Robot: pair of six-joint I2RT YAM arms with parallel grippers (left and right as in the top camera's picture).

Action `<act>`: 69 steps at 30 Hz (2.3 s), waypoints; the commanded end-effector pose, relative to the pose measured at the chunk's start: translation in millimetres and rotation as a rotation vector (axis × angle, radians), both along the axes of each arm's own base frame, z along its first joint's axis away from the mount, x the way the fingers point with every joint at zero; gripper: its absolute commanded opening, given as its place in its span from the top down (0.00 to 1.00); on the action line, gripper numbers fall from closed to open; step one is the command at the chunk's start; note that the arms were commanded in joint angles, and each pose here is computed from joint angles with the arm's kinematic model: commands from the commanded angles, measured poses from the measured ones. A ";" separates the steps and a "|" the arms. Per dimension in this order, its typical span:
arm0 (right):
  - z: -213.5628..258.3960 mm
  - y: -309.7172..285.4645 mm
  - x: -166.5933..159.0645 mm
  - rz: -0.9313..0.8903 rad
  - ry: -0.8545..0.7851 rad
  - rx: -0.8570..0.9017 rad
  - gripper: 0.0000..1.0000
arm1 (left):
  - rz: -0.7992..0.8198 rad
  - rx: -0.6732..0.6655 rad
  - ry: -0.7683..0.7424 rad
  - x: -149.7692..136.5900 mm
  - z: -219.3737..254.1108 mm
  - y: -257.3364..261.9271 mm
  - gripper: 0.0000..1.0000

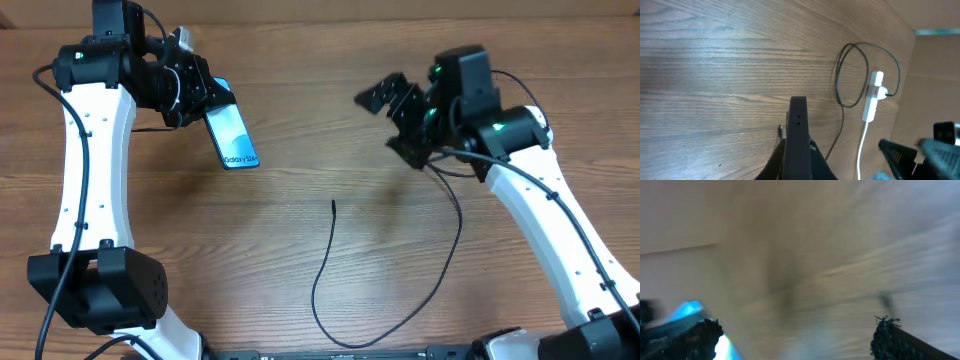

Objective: Plug charger to phone and switch on socket
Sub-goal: 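Open the right gripper, withdraw it, and raise the phone with left gripper, then lower the right gripper onto the black cable's USB-C plug and grasp it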

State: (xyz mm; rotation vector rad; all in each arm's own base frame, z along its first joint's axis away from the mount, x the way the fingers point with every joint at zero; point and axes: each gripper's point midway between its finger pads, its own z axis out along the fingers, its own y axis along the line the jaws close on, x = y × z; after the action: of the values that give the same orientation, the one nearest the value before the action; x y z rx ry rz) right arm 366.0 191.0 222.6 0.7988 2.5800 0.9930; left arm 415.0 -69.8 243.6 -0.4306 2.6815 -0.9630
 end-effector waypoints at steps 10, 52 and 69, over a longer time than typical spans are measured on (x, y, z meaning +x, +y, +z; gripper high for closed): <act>-135.8 7.0 -46.5 0.225 0.235 -0.581 0.01 | -0.002 0.057 -0.026 1.3 0.6 7.2 0.96; -204.5 56.8 -84.7 0.571 0.263 -0.699 0.01 | -0.017 0.066 -0.073 8.5 3.7 6.9 0.96; -221.4 51.8 -90.4 0.638 0.302 -0.735 0.46 | -0.017 0.067 -0.074 8.6 3.7 6.9 0.96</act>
State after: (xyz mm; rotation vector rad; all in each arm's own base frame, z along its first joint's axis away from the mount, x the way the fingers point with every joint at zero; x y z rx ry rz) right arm 272.1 238.0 4.2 -0.0456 3.1824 -0.0439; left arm 423.3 -60.7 240.9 -0.3937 2.6644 -0.8688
